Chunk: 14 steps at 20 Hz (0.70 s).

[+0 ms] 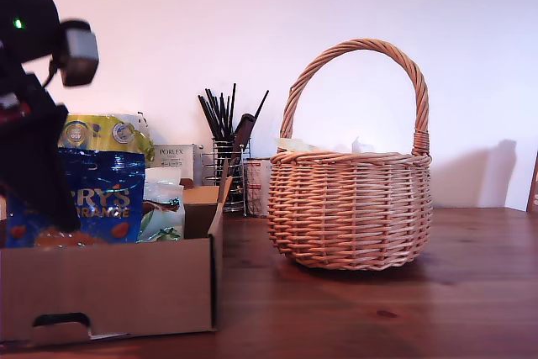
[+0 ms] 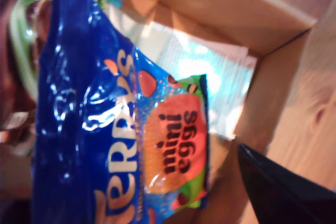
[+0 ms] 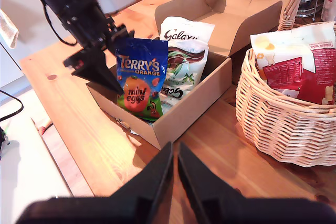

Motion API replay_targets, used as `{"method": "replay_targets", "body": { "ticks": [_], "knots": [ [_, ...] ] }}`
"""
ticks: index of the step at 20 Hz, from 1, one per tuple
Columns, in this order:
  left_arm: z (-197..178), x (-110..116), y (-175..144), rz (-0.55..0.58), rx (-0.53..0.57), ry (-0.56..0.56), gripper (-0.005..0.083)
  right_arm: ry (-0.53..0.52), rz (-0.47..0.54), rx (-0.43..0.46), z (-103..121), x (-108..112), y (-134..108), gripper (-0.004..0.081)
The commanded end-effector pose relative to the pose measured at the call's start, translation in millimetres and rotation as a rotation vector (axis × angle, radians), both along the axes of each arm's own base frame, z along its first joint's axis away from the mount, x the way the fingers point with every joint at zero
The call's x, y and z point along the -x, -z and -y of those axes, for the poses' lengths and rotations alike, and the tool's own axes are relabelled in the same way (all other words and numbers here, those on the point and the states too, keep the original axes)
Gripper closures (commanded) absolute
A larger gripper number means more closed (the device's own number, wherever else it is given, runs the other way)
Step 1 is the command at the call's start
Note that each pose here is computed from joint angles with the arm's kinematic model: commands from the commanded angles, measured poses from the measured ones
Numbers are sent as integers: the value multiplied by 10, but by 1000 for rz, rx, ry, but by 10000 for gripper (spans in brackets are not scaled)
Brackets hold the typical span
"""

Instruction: Move the bags of Easter eggs from the cardboard box on the left into the woven basket on the right side.

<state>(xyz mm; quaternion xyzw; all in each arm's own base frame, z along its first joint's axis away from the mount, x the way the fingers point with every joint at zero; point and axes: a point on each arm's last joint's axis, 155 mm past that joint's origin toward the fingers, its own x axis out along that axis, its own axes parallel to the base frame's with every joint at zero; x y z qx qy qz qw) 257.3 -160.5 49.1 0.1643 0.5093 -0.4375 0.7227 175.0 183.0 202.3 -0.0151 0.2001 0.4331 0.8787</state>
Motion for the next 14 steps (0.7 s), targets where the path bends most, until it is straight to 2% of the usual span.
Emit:
{"method": "replay_targets", "body": {
  "ticks": [1, 6, 10, 12, 14],
  "knots": [
    [37, 142, 207, -82, -14, 14, 253, -2, -11, 3, -5, 9, 61, 782],
    [135, 93, 276, -67, -8, 34, 537, -2, -11, 3, -4, 10, 62, 782],
    [136, 87, 259, -65, -8, 35, 720, -2, -12, 4, -4, 9, 66, 783],
    [142, 72, 246, -55, -7, 45, 789, -2, -13, 4, -4, 9, 67, 782],
    [150, 52, 218, -52, -5, 45, 794, -2, -13, 4, -4, 9, 67, 782]
  ]
}}
